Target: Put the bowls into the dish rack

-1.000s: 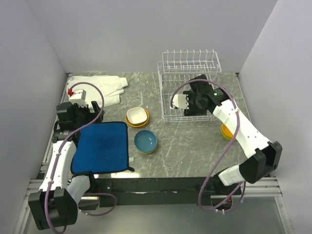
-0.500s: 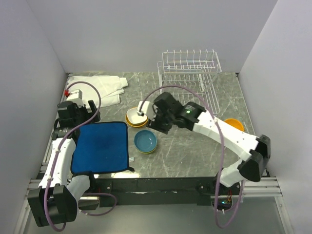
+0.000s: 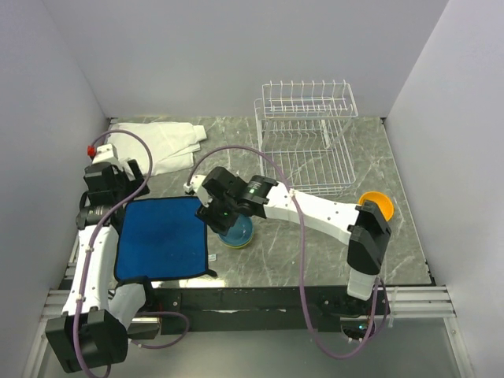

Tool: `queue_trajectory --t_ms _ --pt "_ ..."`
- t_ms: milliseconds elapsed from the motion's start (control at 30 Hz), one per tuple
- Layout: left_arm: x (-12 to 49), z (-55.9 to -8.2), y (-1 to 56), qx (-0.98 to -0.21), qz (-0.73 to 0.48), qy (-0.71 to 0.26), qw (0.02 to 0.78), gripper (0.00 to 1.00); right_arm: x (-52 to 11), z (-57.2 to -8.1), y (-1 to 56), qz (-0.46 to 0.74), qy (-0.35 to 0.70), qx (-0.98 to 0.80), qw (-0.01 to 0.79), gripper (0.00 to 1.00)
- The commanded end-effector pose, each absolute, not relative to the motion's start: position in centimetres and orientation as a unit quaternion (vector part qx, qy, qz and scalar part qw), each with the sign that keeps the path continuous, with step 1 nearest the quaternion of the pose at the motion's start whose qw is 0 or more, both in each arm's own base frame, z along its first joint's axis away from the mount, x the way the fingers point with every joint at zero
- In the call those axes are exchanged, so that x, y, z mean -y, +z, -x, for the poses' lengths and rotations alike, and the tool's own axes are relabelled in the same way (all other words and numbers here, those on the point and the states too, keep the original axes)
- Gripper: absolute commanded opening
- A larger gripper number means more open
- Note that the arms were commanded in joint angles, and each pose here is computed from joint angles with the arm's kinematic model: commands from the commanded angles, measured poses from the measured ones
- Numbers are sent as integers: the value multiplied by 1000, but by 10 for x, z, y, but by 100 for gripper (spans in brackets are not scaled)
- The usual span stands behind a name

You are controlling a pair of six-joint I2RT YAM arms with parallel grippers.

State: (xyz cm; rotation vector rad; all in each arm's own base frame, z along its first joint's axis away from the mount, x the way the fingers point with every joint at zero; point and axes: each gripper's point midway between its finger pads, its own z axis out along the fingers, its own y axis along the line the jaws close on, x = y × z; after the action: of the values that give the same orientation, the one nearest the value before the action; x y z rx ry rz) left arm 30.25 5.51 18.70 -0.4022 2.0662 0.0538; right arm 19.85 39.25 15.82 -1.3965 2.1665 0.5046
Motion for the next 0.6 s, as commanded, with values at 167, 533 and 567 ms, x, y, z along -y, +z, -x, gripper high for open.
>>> queue_trajectory --t_ms 167,533,567 --pt "-67 -292 209 -838 164 71 515 97 -429 -224 168 427 201 -833 287 61" --pt "-62 -297 212 -834 158 65 525 97 -449 -277 179 382 162 -842 345 59" --pt "-62 -297 212 -834 158 67 525 97 -450 -279 177 405 154 -831 348 59"
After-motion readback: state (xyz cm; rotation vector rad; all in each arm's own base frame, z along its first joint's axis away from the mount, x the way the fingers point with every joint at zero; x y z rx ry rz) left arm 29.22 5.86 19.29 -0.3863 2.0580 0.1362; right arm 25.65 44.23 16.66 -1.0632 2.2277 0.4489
